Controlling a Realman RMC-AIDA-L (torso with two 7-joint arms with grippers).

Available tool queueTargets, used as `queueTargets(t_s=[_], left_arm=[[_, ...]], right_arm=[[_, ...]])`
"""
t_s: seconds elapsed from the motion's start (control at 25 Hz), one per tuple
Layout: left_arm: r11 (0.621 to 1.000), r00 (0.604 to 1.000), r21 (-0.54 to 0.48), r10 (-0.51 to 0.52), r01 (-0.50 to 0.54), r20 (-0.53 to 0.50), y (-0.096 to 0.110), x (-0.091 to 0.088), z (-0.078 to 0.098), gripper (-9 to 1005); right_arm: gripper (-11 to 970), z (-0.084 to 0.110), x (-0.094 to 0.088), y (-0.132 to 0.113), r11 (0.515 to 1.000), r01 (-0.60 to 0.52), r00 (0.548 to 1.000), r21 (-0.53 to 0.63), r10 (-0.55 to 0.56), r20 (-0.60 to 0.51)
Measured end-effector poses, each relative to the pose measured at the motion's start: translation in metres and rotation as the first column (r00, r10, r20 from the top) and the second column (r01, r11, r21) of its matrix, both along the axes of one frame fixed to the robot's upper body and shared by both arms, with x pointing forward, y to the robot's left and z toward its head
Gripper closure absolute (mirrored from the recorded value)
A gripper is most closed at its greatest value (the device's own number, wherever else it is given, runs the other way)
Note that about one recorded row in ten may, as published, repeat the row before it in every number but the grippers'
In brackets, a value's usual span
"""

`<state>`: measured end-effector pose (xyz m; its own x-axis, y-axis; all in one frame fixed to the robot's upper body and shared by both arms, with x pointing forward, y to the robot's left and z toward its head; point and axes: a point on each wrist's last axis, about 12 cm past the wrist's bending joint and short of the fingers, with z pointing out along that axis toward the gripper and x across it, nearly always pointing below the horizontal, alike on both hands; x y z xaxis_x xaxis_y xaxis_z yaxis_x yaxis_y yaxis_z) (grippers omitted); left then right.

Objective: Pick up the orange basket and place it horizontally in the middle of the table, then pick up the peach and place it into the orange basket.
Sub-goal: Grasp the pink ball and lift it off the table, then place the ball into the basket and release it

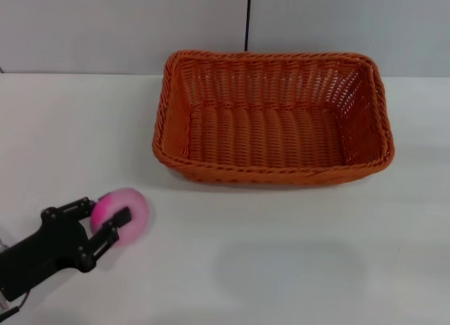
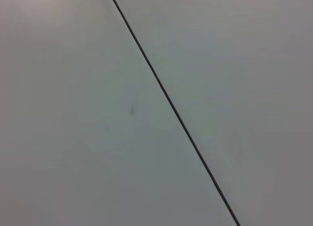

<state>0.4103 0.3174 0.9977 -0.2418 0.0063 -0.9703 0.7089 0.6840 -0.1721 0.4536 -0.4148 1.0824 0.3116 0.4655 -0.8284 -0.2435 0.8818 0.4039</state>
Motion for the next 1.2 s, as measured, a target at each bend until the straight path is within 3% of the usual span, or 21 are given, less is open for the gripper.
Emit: queueTargets(t_s=[0.36,0.48,0.56,0.64,0.92,1.2], left_arm=[[0.985,0.989,-0.136,0.121,-0.108,0.089,0.007,0.006,0.017,698],[0.949,0.966,-0.252,0.226,-0.188,0.129,0.003,0.016,0.024,712],[0.902,0.943,-0.379,0.286,-0.206,0.17,-0.012,0.032,0.035,721],[0.892,0.939,-0.407,0.29,-0.196,0.183,-0.017,0.039,0.038,730],[0.88,0.971,-0.472,0.154,-0.051,0.183,-0.072,0.102,0.063,807],[0.912,0.998,-0.407,-0.022,0.047,0.066,-0.109,0.133,0.067,853]], right_arm=[[421,-0.002,-0.001,-0.001,1.0,0.007,1.0,0.018,-0.007,-0.005],[422,-0.003,-0.001,-0.001,1.0,0.007,1.0,0.02,-0.007,-0.006],[422,-0.003,-0.001,0.0,1.0,0.005,1.0,0.025,-0.005,-0.006],[422,-0.003,0.0,0.001,1.0,0.003,1.0,0.028,-0.002,-0.005],[421,-0.003,0.004,0.004,0.999,-0.01,1.0,0.031,0.01,-0.002],[422,-0.004,0.004,0.005,0.999,-0.017,1.0,0.03,0.017,-0.004]])
